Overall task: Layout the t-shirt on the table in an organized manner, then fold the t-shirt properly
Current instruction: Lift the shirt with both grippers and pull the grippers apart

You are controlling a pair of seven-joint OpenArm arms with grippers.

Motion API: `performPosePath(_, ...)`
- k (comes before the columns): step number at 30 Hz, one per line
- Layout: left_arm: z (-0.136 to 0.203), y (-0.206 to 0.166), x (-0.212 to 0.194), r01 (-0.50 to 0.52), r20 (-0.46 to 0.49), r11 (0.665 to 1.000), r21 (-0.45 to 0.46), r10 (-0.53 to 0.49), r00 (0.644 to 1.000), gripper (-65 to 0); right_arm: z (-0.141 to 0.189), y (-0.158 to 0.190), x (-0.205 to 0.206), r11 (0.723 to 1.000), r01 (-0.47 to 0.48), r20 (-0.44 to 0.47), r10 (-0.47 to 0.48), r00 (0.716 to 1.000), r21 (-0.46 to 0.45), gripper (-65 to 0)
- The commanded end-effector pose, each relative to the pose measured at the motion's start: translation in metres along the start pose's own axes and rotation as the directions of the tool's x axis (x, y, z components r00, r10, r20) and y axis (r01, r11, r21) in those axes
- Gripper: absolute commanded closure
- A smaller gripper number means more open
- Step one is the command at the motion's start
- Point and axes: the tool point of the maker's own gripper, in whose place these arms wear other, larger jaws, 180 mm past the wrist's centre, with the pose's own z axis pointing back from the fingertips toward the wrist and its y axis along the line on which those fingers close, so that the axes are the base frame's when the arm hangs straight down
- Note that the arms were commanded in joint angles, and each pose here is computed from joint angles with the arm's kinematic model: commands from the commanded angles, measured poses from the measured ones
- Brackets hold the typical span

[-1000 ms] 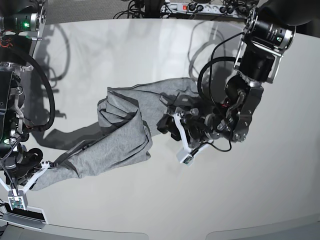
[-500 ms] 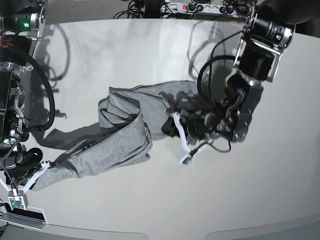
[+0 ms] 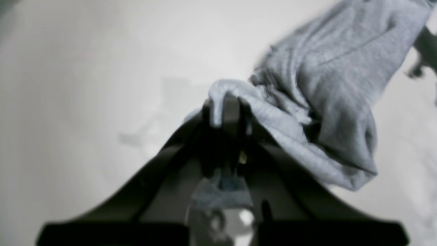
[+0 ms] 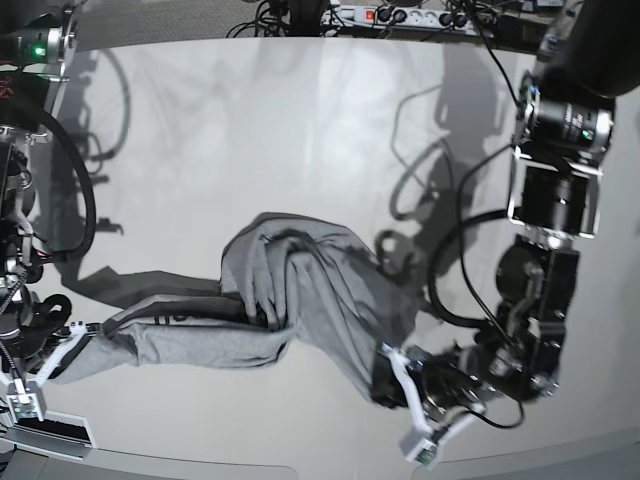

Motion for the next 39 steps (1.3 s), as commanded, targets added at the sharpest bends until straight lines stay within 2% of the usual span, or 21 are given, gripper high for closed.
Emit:
performPosePath(1,0.013,0.019,0.025,0.025,0.054,0.999,0.039,-0.027,0.998,0.0,0.006,-0.024,0.022,0.998,-0.003,0.062,0.007,0.998,-0.069,0.0)
performPosePath(4,0.034,0.053,0.029,0.041,0.053,0.994,0.102,-0.047,0.997,0.0,0.009,-0.045,0.024,0.992,-0.002,0.064,0.010,0.998,-0.123,0.0)
performPosePath(11,0.083,0.116,0.022,0.055,0.049,0.974,0.220,-0.068,0.997,0.0,0.011,-0.054,0.023,0.990,-0.034,0.054,0.042,0.998,-0.140,0.0)
performPosePath(16,0.120,0.159,0.024,0.040,0.059,0.936,0.349,-0.065,0.996,0.0,0.011,-0.054,0.024,0.990,-0.034,0.058,0.043,0.997,-0.140,0.0)
performPosePath(21,0.153,0.185,0.060,0.059,0.112,0.904,0.424,-0.117,0.987,0.0,0.012,-0.054,0.038,0.990,-0.062,0.093,0.074,0.993,-0.126,0.0)
performPosePath(26,0.180,0.192,0.116,0.048,0.220,0.899,0.435,-0.157,0.963,0.0,0.015,-0.054,0.063,0.994,-0.071,0.151,0.083,0.985,-0.082,0.0)
performPosePath(32,0.200,0.183,0.159,0.045,0.309,0.923,0.383,-0.174,0.935,0.0,0.024,-0.055,0.091,0.997,-0.079,0.230,0.078,0.970,-0.005,0.0)
performPosePath(39,0.212,0.169,0.204,0.137,0.322,0.910,0.391,-0.274,0.906,0.0,0.041,-0.083,0.133,0.996,-0.074,0.317,0.089,0.944,-0.059,0.0)
